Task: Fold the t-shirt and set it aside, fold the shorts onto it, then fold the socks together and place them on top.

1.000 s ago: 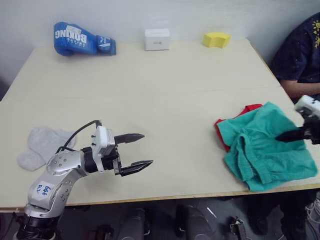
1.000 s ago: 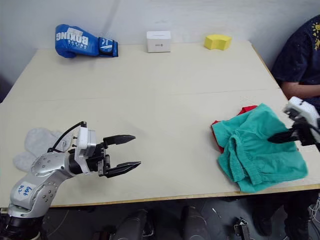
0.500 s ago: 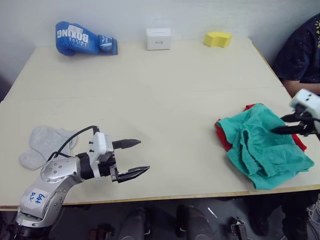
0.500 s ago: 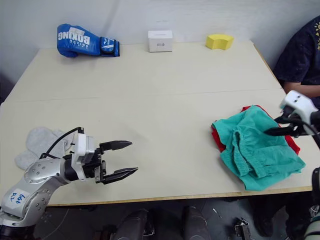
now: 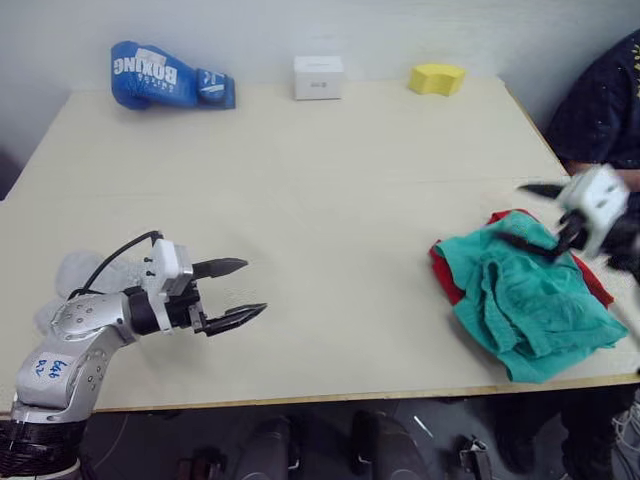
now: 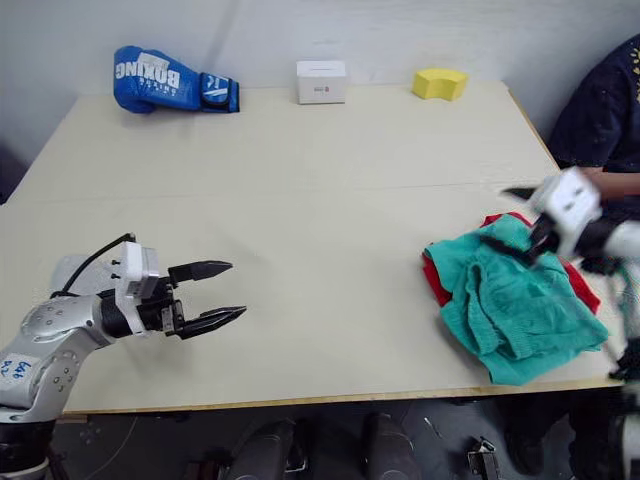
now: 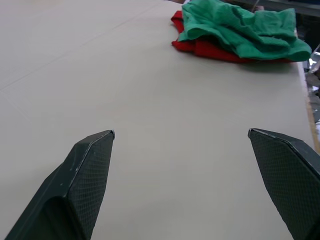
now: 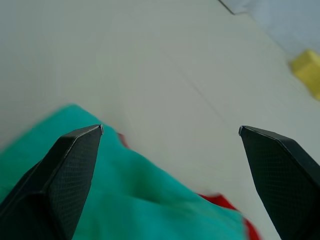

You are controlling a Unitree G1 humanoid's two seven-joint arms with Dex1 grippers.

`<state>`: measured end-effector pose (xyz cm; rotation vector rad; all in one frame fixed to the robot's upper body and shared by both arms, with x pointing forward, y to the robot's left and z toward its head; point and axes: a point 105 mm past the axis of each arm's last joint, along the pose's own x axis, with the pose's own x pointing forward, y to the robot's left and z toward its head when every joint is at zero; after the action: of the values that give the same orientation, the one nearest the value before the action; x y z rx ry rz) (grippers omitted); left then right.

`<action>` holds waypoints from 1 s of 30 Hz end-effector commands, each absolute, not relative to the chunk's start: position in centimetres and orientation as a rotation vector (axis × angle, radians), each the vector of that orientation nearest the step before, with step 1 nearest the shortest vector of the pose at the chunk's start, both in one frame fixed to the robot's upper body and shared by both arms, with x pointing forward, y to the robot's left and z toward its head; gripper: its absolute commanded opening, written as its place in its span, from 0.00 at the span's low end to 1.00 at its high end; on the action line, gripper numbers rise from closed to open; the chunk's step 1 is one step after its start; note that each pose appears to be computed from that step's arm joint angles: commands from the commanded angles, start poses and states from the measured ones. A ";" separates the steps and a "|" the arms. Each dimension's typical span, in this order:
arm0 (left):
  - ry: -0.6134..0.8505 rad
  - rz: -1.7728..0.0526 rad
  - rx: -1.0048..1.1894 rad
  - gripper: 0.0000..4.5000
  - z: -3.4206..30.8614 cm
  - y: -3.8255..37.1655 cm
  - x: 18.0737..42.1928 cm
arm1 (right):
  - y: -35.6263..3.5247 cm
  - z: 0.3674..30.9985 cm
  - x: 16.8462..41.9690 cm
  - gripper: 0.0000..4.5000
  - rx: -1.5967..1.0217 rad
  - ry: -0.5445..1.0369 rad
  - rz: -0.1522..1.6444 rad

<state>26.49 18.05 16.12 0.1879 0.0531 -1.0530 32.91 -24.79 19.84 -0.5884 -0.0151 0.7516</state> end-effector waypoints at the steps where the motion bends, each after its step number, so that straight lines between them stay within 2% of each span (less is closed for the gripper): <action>1: 0.017 -0.934 0.231 1.00 16.9 20.5 26.8 | -20.9 22.5 31.8 0.99 -0.568 -0.175 0.767; 5: -0.029 -0.700 0.207 1.00 17.8 25.0 26.7 | -17.9 21.0 31.0 0.99 -0.546 -0.243 0.797; 9: -0.031 -0.416 0.172 1.00 17.6 31.0 24.1 | -16.7 19.5 30.1 0.99 -0.529 -0.267 0.830; 11: -0.037 -0.334 0.155 1.00 17.7 32.5 23.0 | -16.6 19.2 29.7 0.99 -0.530 -0.292 0.835; 15: 0.066 -0.079 0.127 1.00 15.2 37.6 18.5 | -17.5 17.1 28.1 0.99 -0.406 -0.276 0.788; 19: 0.257 0.231 0.023 1.00 10.5 42.6 11.6 | -17.3 14.1 25.5 0.99 -0.424 -0.214 0.835; 21: 0.273 0.277 -0.003 1.00 10.3 43.0 10.3 | -17.4 14.3 25.3 0.99 -0.374 -0.233 0.805; 23: 0.246 0.304 -0.042 1.00 11.2 43.2 10.3 | -16.8 15.6 25.5 0.99 -0.314 -0.289 0.781; 26: 0.185 0.272 -0.075 1.00 13.4 42.9 12.5 | -15.1 17.4 25.2 0.99 -0.325 -0.413 0.847; 28: 0.198 0.160 -0.081 1.00 14.5 41.5 15.2 | -14.5 17.3 25.1 0.99 -0.322 -0.414 0.893; 30: 0.253 -0.037 -0.018 1.00 15.8 38.7 18.0 | -14.3 17.2 25.1 0.99 -0.291 -0.404 0.925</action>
<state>16.36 40.96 14.55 -0.0592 0.2377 0.1037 25.50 -14.53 16.68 -0.3088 -0.3800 0.8948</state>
